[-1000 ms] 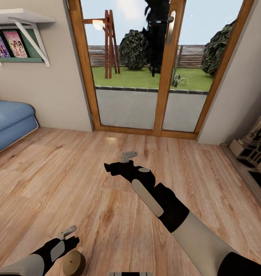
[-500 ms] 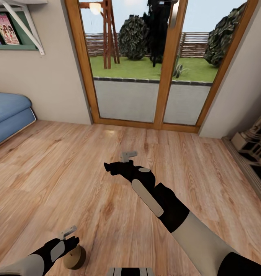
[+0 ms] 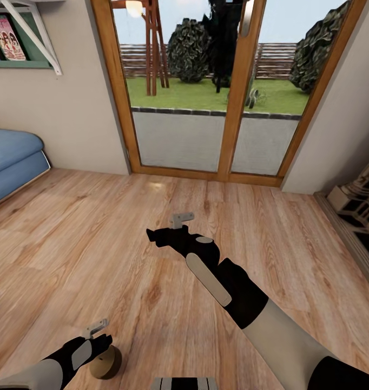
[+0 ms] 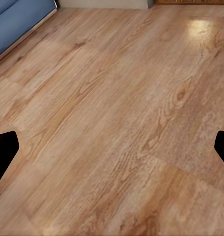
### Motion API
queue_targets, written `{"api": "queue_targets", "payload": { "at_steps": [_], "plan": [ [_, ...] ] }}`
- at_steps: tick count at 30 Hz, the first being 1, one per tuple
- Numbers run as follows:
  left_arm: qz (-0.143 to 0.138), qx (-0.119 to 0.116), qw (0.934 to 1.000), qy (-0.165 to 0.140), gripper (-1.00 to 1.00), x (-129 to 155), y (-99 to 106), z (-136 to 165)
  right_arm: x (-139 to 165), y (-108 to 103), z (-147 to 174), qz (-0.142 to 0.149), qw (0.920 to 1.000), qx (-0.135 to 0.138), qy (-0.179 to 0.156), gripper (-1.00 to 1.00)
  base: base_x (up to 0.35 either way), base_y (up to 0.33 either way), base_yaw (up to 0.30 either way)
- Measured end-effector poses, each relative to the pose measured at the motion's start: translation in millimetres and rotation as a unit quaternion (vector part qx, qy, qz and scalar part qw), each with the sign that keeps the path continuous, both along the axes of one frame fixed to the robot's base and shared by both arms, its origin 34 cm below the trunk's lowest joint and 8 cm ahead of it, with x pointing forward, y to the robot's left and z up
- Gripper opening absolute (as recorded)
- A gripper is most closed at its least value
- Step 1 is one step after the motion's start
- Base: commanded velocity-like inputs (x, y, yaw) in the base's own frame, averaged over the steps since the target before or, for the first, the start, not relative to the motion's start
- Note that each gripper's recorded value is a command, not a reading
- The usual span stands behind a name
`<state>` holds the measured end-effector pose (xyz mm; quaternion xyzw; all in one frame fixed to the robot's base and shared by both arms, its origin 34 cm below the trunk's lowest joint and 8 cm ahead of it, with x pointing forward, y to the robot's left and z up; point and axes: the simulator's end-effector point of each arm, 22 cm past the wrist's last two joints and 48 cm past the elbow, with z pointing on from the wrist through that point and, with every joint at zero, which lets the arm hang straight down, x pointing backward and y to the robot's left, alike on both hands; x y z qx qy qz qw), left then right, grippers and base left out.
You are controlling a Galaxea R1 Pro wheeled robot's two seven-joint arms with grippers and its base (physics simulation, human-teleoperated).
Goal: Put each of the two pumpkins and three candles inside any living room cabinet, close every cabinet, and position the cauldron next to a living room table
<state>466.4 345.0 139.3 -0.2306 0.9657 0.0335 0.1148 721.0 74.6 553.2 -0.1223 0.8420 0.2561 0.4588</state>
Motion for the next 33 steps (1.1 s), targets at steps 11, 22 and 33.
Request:
{"api": "queue_targets", "payload": {
  "at_steps": [11, 22, 33],
  "plan": [
    [-0.001, 0.000, 1.0000, 0.008, 1.00, -6, -1, -7, 1, 0, -10, 0.000, 1.0000, 0.001, 0.008, 1.00, 0.000, 0.000, 0.000],
    [-0.012, -0.009, 0.9999, 0.008, 1.00, -5, -19, -9, 1, 1, -11, 0.000, 1.0000, 0.000, 0.007, 1.00, 0.000, 0.000, 0.000],
    [-0.012, -0.008, 0.9997, 0.019, 1.00, -13, -18, -17, 1, 0, -24, 0.000, 0.9998, 0.000, 0.018, 1.00, 0.000, 0.000, 0.000]
  ]
}}
